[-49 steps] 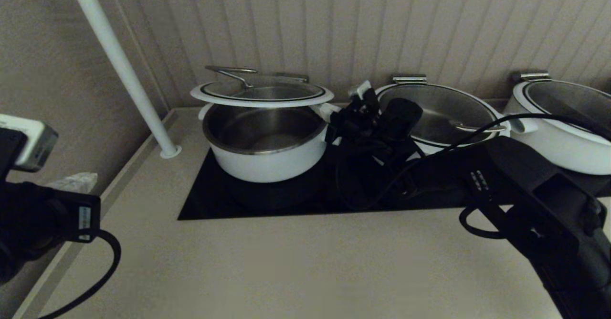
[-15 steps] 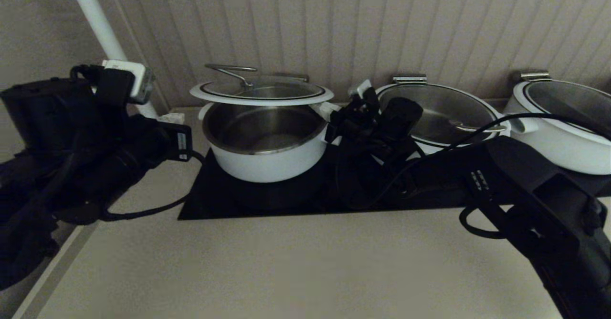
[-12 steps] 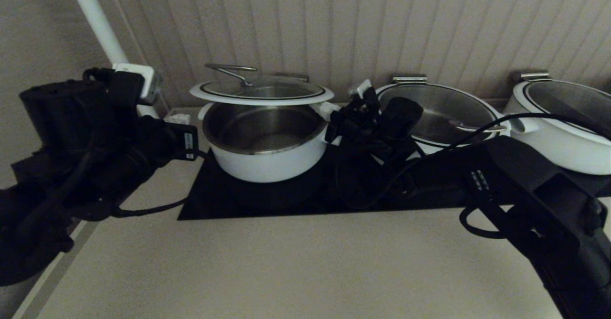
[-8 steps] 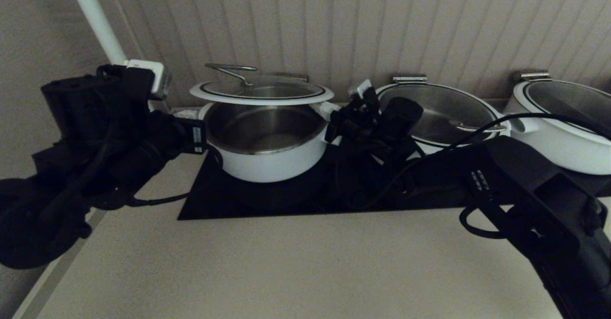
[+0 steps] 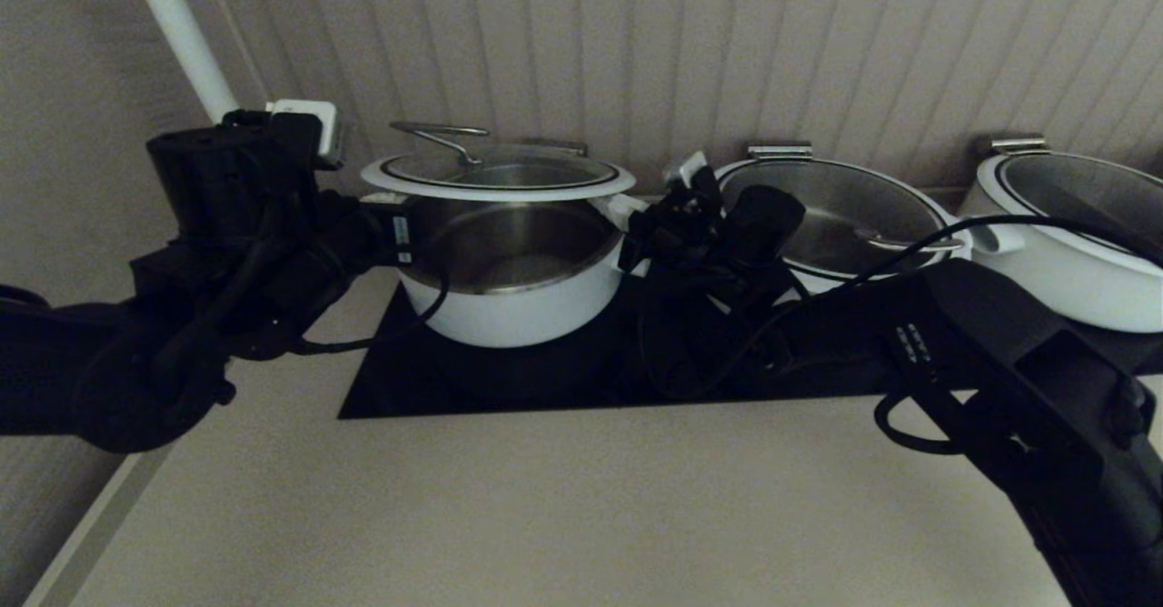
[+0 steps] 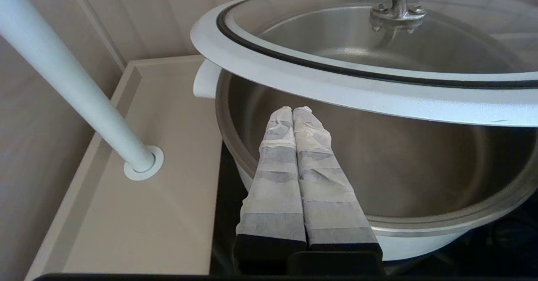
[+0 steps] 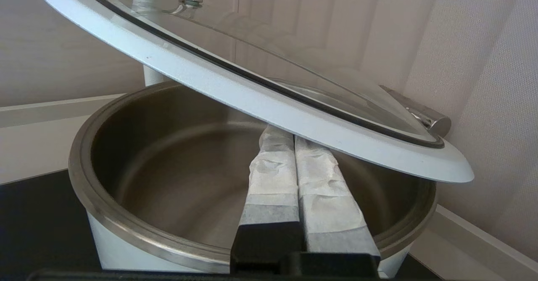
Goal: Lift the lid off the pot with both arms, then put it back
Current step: Open the pot lid completely
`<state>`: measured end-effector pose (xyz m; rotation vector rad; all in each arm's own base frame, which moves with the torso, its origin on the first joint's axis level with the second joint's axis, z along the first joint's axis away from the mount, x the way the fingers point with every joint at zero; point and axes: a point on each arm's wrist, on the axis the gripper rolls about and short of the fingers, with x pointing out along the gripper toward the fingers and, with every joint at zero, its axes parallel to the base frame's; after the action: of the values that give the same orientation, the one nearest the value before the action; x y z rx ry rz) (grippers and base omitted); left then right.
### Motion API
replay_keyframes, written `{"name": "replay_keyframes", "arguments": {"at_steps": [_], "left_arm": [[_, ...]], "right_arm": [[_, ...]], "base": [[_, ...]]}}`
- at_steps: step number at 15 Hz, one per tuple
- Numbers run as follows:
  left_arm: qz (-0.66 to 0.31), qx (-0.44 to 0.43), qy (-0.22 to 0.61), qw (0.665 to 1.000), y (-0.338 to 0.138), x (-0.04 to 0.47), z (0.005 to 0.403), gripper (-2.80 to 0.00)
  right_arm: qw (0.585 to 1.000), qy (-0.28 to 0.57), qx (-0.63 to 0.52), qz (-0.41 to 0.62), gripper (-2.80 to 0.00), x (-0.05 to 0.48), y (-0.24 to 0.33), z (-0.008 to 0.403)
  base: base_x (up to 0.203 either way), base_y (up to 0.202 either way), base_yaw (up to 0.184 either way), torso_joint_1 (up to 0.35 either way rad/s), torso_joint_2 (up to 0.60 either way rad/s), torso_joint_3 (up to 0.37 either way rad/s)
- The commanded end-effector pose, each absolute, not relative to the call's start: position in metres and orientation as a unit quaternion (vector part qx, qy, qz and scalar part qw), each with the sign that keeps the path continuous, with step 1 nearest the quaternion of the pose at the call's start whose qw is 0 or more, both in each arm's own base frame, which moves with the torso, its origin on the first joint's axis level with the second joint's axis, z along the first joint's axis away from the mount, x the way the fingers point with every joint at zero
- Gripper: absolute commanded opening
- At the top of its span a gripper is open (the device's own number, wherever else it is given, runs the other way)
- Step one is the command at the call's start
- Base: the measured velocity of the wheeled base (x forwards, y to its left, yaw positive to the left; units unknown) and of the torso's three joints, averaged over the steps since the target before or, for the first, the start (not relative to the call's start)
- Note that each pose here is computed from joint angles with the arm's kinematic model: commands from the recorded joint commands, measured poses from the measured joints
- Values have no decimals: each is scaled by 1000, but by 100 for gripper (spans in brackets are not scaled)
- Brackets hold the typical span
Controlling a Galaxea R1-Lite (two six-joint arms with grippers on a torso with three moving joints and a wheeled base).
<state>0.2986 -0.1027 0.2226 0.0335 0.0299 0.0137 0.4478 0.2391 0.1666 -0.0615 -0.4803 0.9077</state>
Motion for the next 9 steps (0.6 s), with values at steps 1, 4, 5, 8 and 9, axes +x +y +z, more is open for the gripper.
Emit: {"name": "replay_keyframes", "arguments": {"at_steps": [1,4,5,8,9], "left_arm": [[8,15,20,1000,-104,302,218,-280],[8,14,26,1000,-104,302,215,-280],[8,16,27,999,-104,302,214,-280],[8,12,24,1000,-104,303,213,-280],[8,6,12,1000,-105,304,214,-280]], "right_arm": [[870,-231,-30,435,-280,448,239,166],[870,-231,-30,435,-280,448,239,165],[870,-230,-30,435,-280,448,239,165],[870,-231,-30,435,-280,448,240,164],[870,-230,-30,435,-280,449,239,164]], "base": [[0,0,0,0,0,0],[0,0,0,0,0,0],[0,0,0,0,0,0],[0,0,0,0,0,0],[0,0,0,0,0,0]]}}
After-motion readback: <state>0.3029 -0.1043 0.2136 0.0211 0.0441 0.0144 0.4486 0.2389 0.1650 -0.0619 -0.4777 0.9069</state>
